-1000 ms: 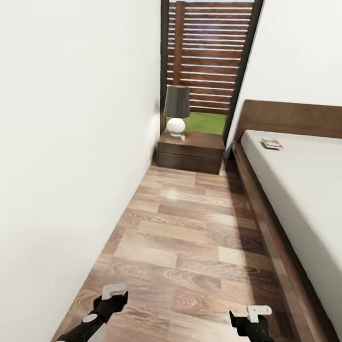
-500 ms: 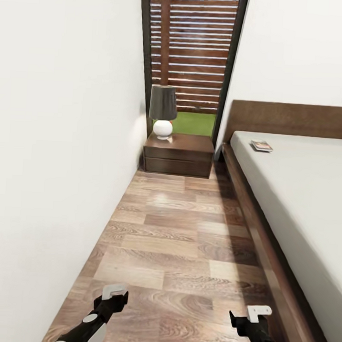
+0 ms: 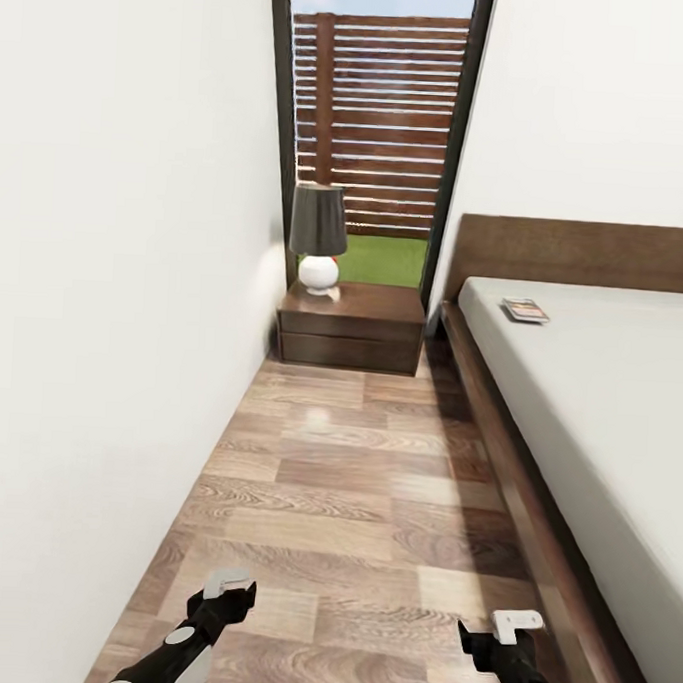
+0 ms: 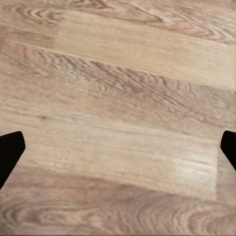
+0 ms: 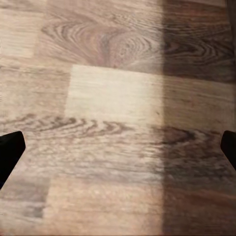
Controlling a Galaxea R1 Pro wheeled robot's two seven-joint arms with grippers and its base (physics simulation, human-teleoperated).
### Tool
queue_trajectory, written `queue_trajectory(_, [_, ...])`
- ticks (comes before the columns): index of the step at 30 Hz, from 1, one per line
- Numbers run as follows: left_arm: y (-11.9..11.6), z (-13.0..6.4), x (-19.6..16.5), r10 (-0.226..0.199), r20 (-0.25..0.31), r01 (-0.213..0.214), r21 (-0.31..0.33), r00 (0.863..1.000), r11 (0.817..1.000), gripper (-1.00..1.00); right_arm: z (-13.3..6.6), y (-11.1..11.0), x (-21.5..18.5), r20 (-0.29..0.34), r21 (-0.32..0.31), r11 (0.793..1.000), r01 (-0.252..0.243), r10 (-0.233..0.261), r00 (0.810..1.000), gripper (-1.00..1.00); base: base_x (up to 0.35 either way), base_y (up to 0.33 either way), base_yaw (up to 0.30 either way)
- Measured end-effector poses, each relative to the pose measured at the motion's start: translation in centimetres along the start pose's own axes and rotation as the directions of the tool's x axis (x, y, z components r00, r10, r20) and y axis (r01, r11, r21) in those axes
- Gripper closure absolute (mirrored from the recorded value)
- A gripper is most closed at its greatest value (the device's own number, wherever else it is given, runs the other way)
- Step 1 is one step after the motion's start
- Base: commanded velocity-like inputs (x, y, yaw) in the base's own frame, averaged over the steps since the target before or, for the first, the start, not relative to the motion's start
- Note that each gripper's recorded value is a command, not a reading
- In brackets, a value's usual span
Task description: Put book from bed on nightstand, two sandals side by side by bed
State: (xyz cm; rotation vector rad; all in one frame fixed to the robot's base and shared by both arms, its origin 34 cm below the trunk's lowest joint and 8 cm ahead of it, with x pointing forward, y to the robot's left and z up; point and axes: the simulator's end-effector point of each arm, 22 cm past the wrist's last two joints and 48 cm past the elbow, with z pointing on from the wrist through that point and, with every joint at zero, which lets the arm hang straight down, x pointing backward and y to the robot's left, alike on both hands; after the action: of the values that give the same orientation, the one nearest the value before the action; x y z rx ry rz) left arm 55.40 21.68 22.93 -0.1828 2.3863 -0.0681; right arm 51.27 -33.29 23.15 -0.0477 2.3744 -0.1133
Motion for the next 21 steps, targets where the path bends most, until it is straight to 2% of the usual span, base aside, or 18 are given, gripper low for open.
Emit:
queue_trajectory(7, [-0.01,-0.01,-0.05,0.0,0.001,0.0,0.0,1.0,1.0,-1.0,-0.01,0.0,-0.05,0.001,0.0,1.0,0.0,0.0,1.0,-1.0,0.289,0.164,-0.184])
queue_trajectory(21, [-0.01,-0.02,-0.06,0.0,0.002,0.0,0.0,1.0,1.0,-1.0,-0.01,0.0,-0.07,0.002,0.0,1.0,0.0,0.0,1.0,-1.0,0.331,0.009,-0.012])
